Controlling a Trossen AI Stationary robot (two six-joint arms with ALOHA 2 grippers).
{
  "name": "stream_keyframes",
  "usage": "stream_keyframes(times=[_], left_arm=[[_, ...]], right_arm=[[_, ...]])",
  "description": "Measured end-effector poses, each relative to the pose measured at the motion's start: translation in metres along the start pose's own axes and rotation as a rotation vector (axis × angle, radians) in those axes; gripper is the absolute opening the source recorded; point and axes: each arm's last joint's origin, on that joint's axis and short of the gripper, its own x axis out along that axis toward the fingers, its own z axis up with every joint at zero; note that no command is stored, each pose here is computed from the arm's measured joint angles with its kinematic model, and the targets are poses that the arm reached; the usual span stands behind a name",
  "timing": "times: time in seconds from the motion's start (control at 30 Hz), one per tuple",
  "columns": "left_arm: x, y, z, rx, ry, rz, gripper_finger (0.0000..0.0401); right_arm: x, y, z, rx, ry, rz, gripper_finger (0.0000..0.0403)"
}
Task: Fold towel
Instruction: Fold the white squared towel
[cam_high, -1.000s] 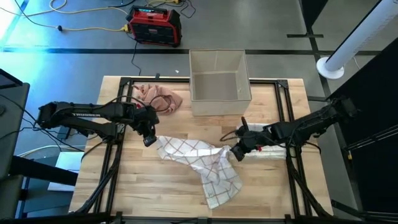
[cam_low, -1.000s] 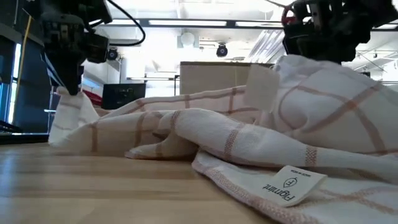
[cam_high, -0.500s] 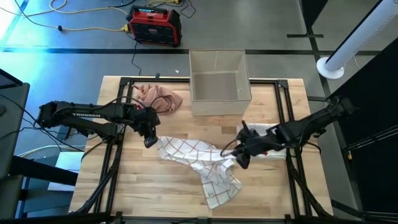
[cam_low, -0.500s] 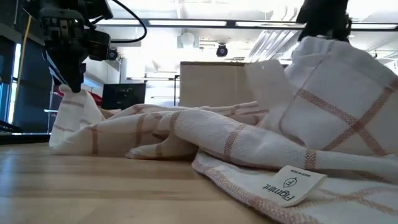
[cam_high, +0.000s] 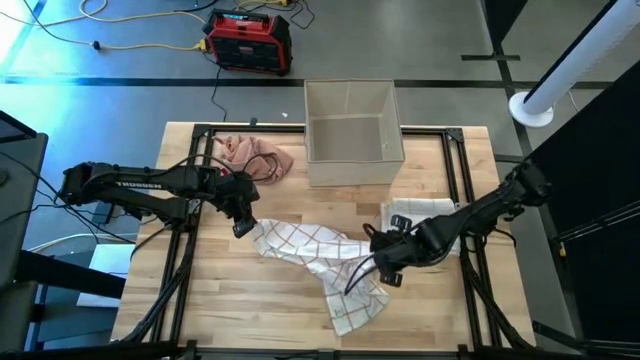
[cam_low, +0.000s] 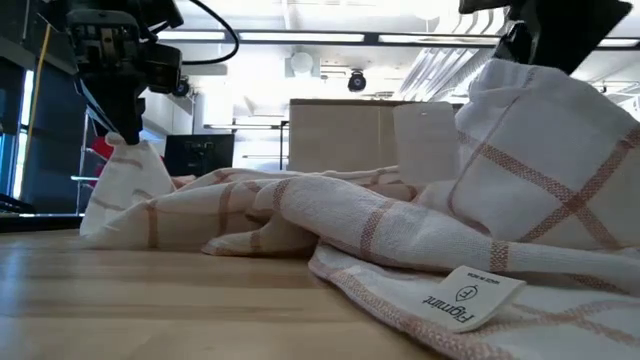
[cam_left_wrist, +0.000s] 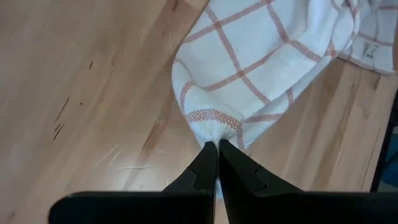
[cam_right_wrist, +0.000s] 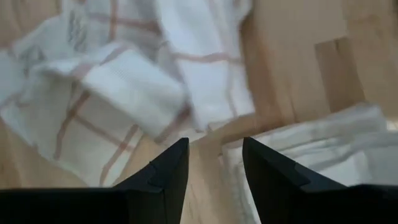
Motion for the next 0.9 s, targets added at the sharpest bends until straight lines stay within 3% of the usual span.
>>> stream_keyframes(times=[0.2, 0.37, 0.47, 0.57, 0.73, 0.9], left_arm=[[0.000, 0.000, 0.000, -0.016, 0.000, 0.000, 0.0000], [0.000, 0.000, 0.000, -0.026, 0.002, 0.002, 0.0000], [0.000, 0.000, 0.000, -0.027, 0.000, 0.010, 0.0000], [0.000, 0.002, 0.000, -0.028, -0.017, 0.047, 0.0000], [-0.012, -0.005, 0.008, -0.030, -0.060, 0.050, 0.0000], [-0.052, -0.024, 0.021, 0.010, -0.156, 0.093, 0.0000]], right_arm=[[0.016, 0.005, 0.004, -0.088, -0.010, -0.058, 0.0138], [0.030, 0.001, 0.014, -0.074, -0.026, -0.084, 0.0132], [0.036, -0.003, 0.018, -0.043, 0.010, -0.049, 0.0094], [0.035, -0.007, 0.021, -0.018, 0.009, -0.032, 0.0022], [0.003, -0.013, 0.026, 0.036, -0.016, -0.018, 0.0004], [-0.053, -0.018, 0.034, 0.044, -0.031, 0.004, 0.0002]])
